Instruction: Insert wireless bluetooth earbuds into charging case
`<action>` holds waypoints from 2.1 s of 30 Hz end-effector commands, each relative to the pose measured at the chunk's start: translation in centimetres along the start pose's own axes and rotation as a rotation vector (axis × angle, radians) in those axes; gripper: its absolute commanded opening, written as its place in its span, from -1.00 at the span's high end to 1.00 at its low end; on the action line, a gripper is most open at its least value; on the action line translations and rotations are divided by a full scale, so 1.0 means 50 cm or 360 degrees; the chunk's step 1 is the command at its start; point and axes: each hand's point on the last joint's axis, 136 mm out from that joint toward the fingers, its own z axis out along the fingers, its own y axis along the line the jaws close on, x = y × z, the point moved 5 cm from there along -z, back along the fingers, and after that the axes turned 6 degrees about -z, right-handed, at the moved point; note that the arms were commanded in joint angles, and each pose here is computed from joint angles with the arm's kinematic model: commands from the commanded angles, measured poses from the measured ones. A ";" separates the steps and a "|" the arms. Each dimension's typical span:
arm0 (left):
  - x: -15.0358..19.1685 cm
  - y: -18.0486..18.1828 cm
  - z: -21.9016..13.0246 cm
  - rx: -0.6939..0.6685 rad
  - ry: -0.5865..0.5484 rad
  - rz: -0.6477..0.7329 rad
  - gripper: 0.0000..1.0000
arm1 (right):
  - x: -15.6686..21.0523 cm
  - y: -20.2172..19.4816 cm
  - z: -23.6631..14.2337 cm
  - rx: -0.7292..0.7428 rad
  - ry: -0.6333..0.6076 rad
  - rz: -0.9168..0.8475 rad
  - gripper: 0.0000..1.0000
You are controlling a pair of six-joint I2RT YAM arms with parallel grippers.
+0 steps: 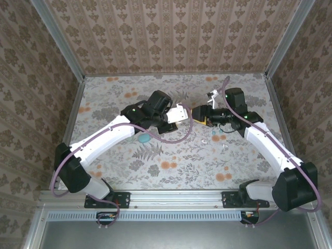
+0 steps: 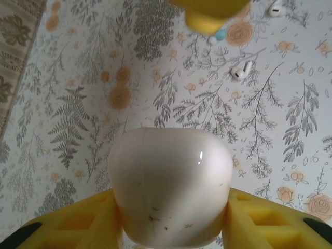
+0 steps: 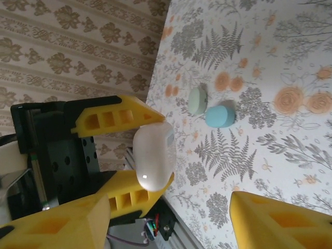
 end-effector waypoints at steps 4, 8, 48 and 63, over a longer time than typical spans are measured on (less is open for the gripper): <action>-0.031 -0.013 -0.036 0.0060 -0.0146 0.0055 0.08 | -0.006 0.024 0.028 -0.0205 0.0051 0.0008 -0.22; -0.031 -0.012 -0.038 0.0061 -0.0152 0.0044 0.08 | -0.005 0.022 0.043 -0.0219 0.0087 0.0027 -0.20; -0.024 0.005 -0.031 -0.0048 -0.0099 0.0038 -0.09 | 0.009 0.013 0.105 -0.0278 0.0200 0.0037 0.47; -0.026 0.068 -0.152 0.0281 -0.0746 -0.0779 -0.74 | -0.039 0.023 0.033 -0.0342 -0.0185 -0.0191 0.50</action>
